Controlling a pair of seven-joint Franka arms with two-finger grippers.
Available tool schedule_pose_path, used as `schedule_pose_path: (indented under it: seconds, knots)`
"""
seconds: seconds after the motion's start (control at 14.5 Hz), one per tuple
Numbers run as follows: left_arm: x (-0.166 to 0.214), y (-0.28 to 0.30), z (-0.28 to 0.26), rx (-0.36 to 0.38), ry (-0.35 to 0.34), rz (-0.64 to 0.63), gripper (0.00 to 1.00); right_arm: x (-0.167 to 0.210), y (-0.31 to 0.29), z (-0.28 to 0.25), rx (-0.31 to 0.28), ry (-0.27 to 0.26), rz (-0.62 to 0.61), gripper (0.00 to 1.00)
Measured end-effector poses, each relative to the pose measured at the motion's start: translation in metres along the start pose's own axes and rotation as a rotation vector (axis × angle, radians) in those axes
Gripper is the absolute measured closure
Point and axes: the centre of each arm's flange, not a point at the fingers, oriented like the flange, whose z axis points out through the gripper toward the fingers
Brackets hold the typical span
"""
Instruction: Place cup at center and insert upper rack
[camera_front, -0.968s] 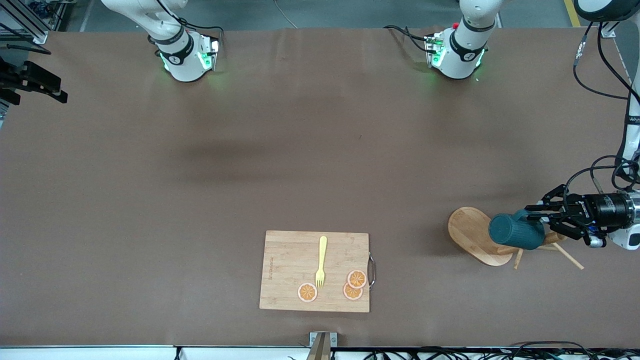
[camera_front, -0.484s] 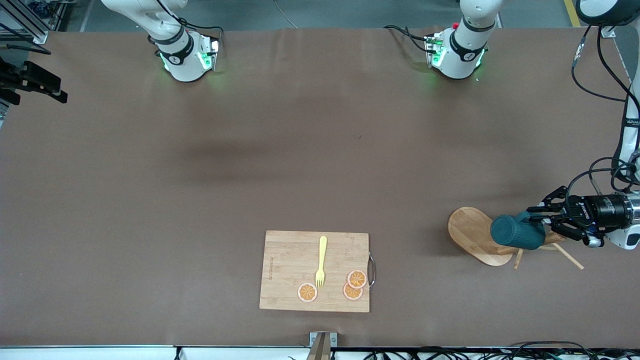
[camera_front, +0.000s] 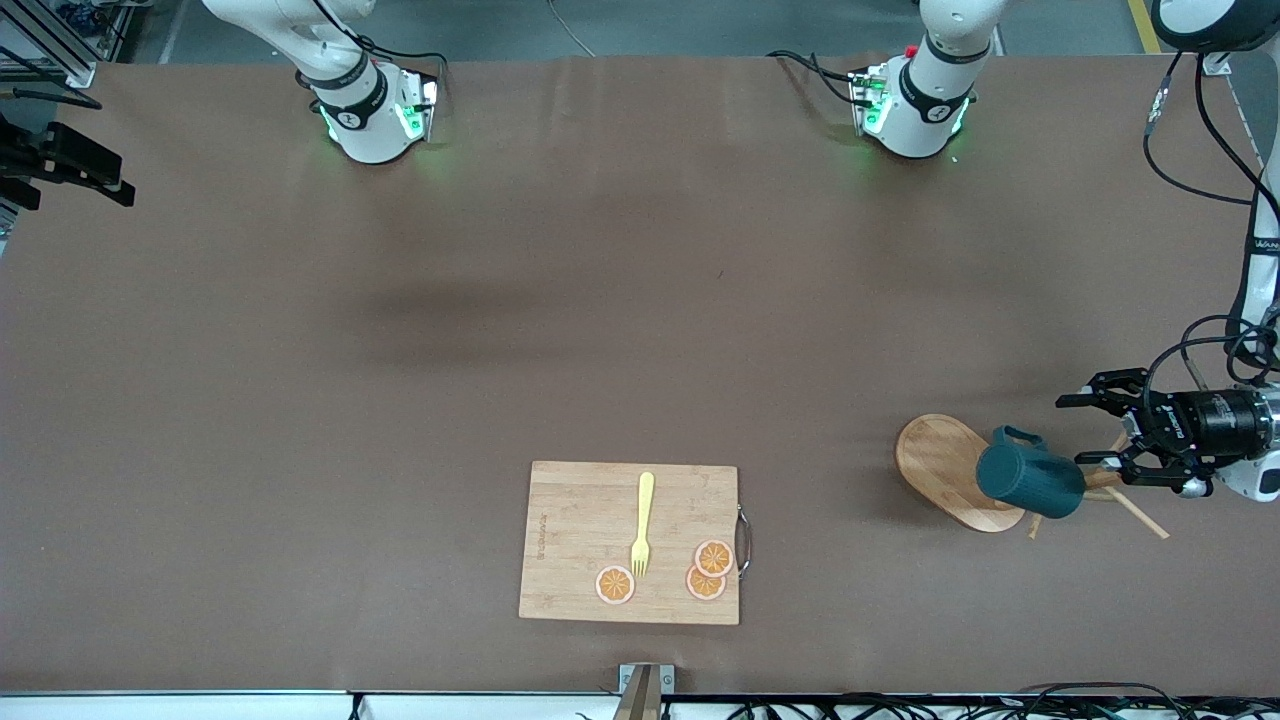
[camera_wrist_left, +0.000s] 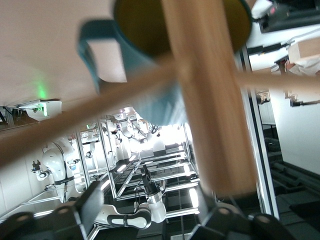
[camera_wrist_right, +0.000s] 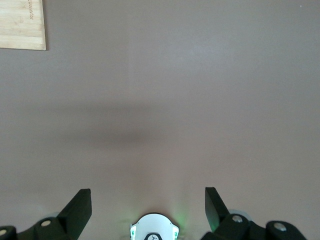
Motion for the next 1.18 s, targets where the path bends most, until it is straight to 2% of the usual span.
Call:
schedule_pose_path:
  seconds: [0.07,0.21,0.35,0.48,0.62,0.83,0.9,1.18]
  knots:
    - [-0.018,0.006,0.003,0.007,0.004,0.014,0.01,0.0,0.0,0.0,0.0,0.0,0.001,0.0]
    - [-0.065,0.017,0.012,0.027,0.032,0.048,0.0,0.0,0.001,0.0,0.0,0.0,0.001,0.0]
    - [-0.118,0.023,0.021,0.067,0.104,0.1,0.0,0.0,0.001,0.0,0.0,-0.001,0.001,0.0]
    - [-0.164,0.023,0.037,0.139,0.207,0.162,0.0,0.0,0.001,0.001,0.0,-0.001,0.001,0.0]
    - [-0.204,0.019,0.069,0.264,0.35,0.231,0.0,0.0,0.001,0.001,0.0,-0.001,0.001,0.0]
    - [-0.259,0.006,0.141,0.524,0.653,0.362,0.0,0.0,0.001,0.001,0.0,-0.002,0.002,0.0]
    - [-0.276,0.001,0.167,0.6,0.735,0.411,0.0,0.0,0.001,0.001,0.0,-0.002,0.002,0.0]
    - [-0.307,-0.017,0.235,0.835,0.944,0.592,0.0,0.0,0.001,0.001,0.0,-0.002,0.002,0.0]
